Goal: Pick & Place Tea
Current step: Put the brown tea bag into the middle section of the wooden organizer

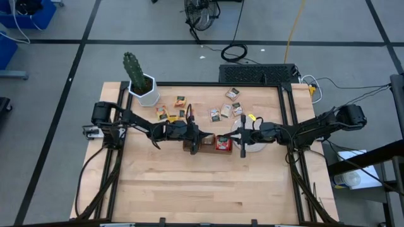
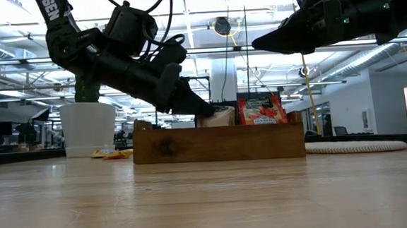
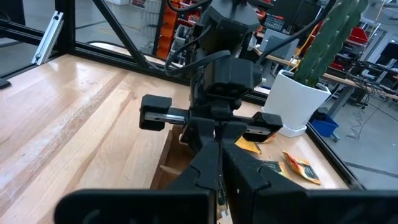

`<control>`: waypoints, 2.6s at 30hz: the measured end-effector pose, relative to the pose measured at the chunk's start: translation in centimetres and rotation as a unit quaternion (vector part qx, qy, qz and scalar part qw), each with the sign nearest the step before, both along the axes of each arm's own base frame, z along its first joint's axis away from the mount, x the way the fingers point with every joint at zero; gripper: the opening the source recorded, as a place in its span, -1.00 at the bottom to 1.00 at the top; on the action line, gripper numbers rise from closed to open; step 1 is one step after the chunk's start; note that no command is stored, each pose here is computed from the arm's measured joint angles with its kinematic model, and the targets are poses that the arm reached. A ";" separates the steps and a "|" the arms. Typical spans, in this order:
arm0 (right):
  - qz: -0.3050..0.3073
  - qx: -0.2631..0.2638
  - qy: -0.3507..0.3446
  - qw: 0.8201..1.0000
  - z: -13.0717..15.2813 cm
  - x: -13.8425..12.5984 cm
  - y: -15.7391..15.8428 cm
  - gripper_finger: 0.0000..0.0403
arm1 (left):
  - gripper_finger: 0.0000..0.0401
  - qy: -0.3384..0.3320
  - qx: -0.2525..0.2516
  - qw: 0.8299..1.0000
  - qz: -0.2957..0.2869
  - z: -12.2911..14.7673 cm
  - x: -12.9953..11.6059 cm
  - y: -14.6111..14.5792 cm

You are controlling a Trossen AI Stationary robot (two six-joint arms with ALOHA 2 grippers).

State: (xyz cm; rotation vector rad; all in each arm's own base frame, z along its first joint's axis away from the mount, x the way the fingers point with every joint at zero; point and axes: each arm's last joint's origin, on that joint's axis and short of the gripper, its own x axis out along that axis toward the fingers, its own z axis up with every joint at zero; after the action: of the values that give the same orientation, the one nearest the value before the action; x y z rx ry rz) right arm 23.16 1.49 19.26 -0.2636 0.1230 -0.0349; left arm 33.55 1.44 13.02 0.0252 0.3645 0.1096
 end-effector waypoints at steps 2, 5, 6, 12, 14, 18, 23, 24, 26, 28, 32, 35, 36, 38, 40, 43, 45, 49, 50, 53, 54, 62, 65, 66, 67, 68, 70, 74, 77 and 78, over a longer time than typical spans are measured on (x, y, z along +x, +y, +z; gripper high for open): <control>0.000 0.000 0.000 1.000 0.0 0.0 0.0 -0.96 | -0.97 0.000 0.000 1.000 0.000 0.0 0.0 0.0; 0.000 0.000 0.000 1.000 0.0 0.0 0.0 -0.96 | -0.94 0.000 0.004 1.000 -0.004 0.0 0.0 -0.2; 0.000 0.000 0.000 1.000 0.0 0.0 0.0 -0.96 | -0.91 0.000 0.008 1.000 -0.007 0.0 0.0 -0.3; 0.000 0.000 0.000 1.000 0.0 0.0 0.0 -0.96 | -0.69 -0.001 0.034 0.999 -0.010 0.1 0.0 -1.0; 0.000 0.000 0.000 1.000 0.0 0.0 0.0 -0.96 | -0.60 -0.002 0.042 0.999 -0.003 0.1 0.1 -1.2; 0.000 0.000 0.000 1.000 0.0 0.0 0.0 -0.96 | -0.46 -0.002 0.055 0.998 0.013 0.2 0.0 -1.4; -0.025 -0.005 0.003 1.000 -0.1 0.0 -0.1 -0.95 | -0.34 -0.020 0.070 0.997 0.010 1.7 -0.2 -1.5; -0.042 -0.007 0.004 0.999 -0.1 0.0 -0.2 -0.95 | -0.33 -0.028 0.070 0.997 0.011 2.3 -0.3 -1.5; -0.081 -0.019 0.004 0.997 -0.1 -0.1 -0.5 -0.93 | -0.29 -0.054 0.073 0.996 0.011 3.8 -0.5 -1.5; -0.119 -0.030 0.005 0.992 0.0 -0.1 -0.7 -0.90 | -0.26 -0.067 0.079 0.995 0.009 5.2 -1.0 -1.6; -0.166 -0.058 0.010 0.984 0.0 -0.2 -1.0 -0.88 | -0.22 -0.068 0.111 0.991 0.013 8.0 -2.5 -1.5; -0.192 -0.077 0.015 0.978 0.0 -0.3 -1.1 -0.90 | -0.22 -0.048 0.131 0.989 0.049 10.0 -4.2 -1.2; -0.203 -0.080 0.016 0.976 0.0 -0.3 -1.2 -0.91 | -0.22 -0.045 0.130 0.988 0.068 10.7 -4.8 -1.0; -0.220 -0.082 0.017 0.972 0.0 -0.4 -1.3 -0.93 | -0.22 -0.045 0.118 0.987 0.095 12.0 -6.2 -0.8; -0.228 -0.083 0.020 0.970 0.0 -0.4 -1.3 -0.95 | -0.22 -0.055 0.109 0.987 0.106 13.3 -7.4 -0.8; -0.236 -0.071 0.035 0.969 -0.4 -0.5 -1.3 -0.97 | -0.22 -0.049 0.106 0.988 0.105 14.5 -9.3 -0.8; -0.266 -0.062 0.052 0.960 -0.9 -0.6 -1.8 -0.98 | -0.22 -0.047 0.097 0.988 0.108 15.2 -10.5 -0.7; -0.368 -0.025 0.117 0.922 -0.4 -0.8 -4.6 -0.94 | -0.22 -0.051 0.084 0.989 0.113 16.1 -12.3 -0.7; -0.362 0.003 0.151 0.920 0.1 -0.6 -5.6 -0.94 | -0.22 -0.052 0.084 0.989 0.113 16.3 -12.5 -0.7; -0.297 0.123 0.243 0.915 1.7 -0.2 -9.2 -0.93 | -0.22 -0.065 0.090 0.988 0.111 17.0 -13.5 -0.7; -0.287 0.140 0.263 0.911 1.9 -0.1 -10.4 -0.93 | -0.22 -0.076 0.092 0.986 0.113 17.4 -13.8 -0.7; -0.283 0.168 0.347 0.878 4.0 0.8 -18.3 -0.65 | -0.22 -0.141 0.088 0.977 0.134 19.5 -16.4 -0.5; -0.279 0.186 0.399 0.854 3.7 2.1 -19.9 -0.34 | -0.22 -0.163 0.085 0.974 0.136 20.0 -16.6 -0.5; -0.280 0.192 0.421 0.841 3.5 2.6 -20.4 -0.24 | -0.22 -0.166 0.084 0.973 0.136 20.1 -16.6 -0.5; -0.283 0.197 0.444 0.827 3.2 3.1 -21.0 -0.13 | -0.22 -0.170 0.084 0.972 0.137 20.1 -16.6 -0.5; -0.290 0.202 0.460 0.815 3.0 3.7 -21.6 -0.04 | -0.22 -0.176 0.083 0.971 0.137 20.3 -16.6 -0.5; -0.302 0.219 0.472 0.799 2.8 5.0 -23.0 0.12 | -0.22 -0.176 0.083 0.971 0.137 20.3 -16.6 -0.5; -0.326 0.294 0.467 0.767 2.2 7.2 -26.1 0.29 | -0.22 -0.176 0.083 0.971 0.136 20.3 -16.6 -0.5; -0.284 0.378 0.447 0.759 0.9 7.9 -28.1 0.29 | -0.22 -0.176 0.083 0.971 0.136 20.3 -16.6 -0.5; -0.262 0.405 0.441 0.757 0.4 8.0 -28.5 0.28 | -0.22 -0.176 0.083 0.971 0.136 20.3 -16.6 -0.5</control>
State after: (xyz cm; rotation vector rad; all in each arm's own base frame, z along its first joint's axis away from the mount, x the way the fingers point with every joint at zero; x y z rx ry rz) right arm 31.21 -27.05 19.63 0.6706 1.1362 -0.4103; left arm 16.92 0.96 33.29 0.1191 0.0006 0.4111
